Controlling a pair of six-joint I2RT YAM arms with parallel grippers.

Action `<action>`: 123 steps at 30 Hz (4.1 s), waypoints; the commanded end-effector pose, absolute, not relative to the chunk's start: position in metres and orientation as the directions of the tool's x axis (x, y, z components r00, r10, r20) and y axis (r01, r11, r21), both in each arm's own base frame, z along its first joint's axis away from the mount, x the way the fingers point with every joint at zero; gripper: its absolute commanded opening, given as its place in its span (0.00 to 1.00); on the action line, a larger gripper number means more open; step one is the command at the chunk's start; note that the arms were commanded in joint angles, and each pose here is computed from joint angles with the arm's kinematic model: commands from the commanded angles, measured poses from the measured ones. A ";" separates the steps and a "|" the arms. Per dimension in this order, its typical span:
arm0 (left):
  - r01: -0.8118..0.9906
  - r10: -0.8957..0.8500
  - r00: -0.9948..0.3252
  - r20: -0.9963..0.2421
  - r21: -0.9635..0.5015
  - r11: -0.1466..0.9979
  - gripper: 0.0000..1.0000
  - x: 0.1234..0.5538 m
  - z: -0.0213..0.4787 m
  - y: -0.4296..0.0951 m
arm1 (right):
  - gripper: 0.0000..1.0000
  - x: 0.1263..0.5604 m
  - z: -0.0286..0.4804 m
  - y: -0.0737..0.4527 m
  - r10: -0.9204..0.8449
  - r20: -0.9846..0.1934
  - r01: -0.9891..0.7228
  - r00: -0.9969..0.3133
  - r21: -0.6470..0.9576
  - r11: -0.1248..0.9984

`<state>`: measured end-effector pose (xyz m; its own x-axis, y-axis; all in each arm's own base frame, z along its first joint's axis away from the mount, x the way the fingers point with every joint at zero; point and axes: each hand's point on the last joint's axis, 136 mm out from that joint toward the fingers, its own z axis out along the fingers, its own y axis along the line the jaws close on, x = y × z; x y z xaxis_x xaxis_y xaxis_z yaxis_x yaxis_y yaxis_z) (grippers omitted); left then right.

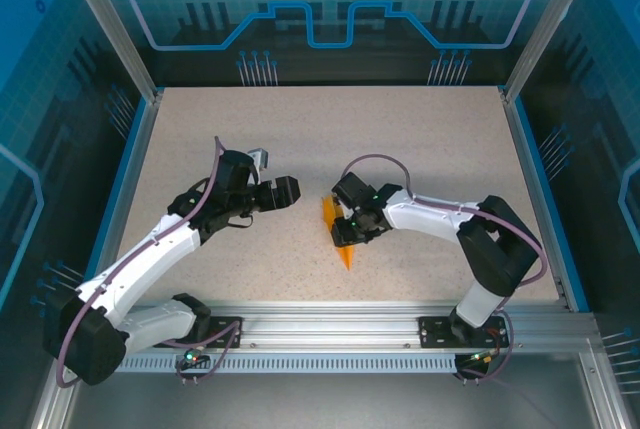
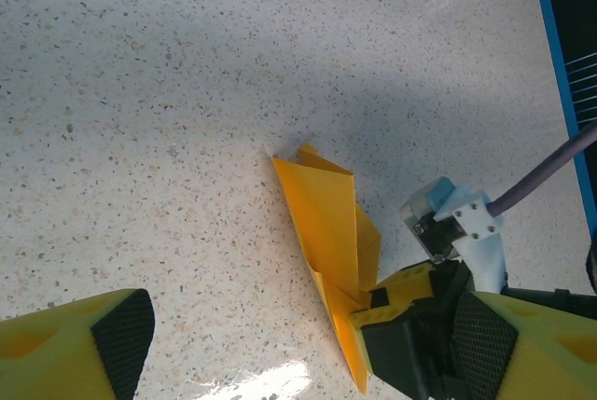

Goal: Fold a paper plane with a square sheet of paper (fold left side to right side)
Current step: Pick up the paper plane at the center of the table, then place the paper plane at the center of the table, then reset both arms

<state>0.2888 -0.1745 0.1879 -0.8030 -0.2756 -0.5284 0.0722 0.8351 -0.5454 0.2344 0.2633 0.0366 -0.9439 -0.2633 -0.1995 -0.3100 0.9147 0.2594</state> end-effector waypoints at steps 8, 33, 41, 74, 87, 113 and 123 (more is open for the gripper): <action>0.077 -0.249 -0.795 -0.554 -0.499 0.863 0.89 0.284 0.186 -0.162 | 0.00 0.246 0.058 0.267 -0.247 -0.206 -0.295 -0.947 0.250 0.922; 0.086 -0.213 -0.813 -0.541 -0.474 0.876 0.95 0.282 0.177 -0.160 | 0.00 0.439 0.049 0.206 -0.052 -0.105 -0.051 -0.993 -0.009 0.999; 0.081 -0.211 -0.820 -0.533 -0.472 0.878 0.95 0.281 0.176 -0.160 | 0.01 0.445 0.031 0.208 -0.045 -0.075 -0.044 -0.996 -0.012 0.999; 0.073 -0.211 -0.831 -0.515 -0.476 0.876 0.97 0.281 0.170 -0.162 | 0.32 0.435 0.010 0.222 -0.082 -0.039 -0.083 -0.996 0.019 0.996; 0.061 -0.223 -0.846 -0.483 -0.505 0.861 0.98 0.290 0.170 -0.164 | 0.35 0.434 0.055 0.222 -0.095 -0.112 -0.095 -0.989 -0.005 0.995; -0.230 -0.413 -0.468 -0.781 -0.344 0.910 0.99 0.350 0.182 -0.025 | 0.80 0.354 0.184 0.129 -0.042 -0.603 -0.100 -0.797 0.063 0.993; -0.252 -0.210 -0.398 -0.893 -0.113 0.961 0.99 0.348 0.152 0.006 | 1.00 0.338 0.148 0.047 0.068 -0.745 0.064 -0.663 0.034 0.997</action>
<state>0.3385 -0.0124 0.1356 -0.4982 -0.2907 -0.8169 -0.2330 0.9523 -0.1968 0.3183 0.0636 0.1294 -0.7849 0.0286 -0.6190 0.0265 0.9996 0.0127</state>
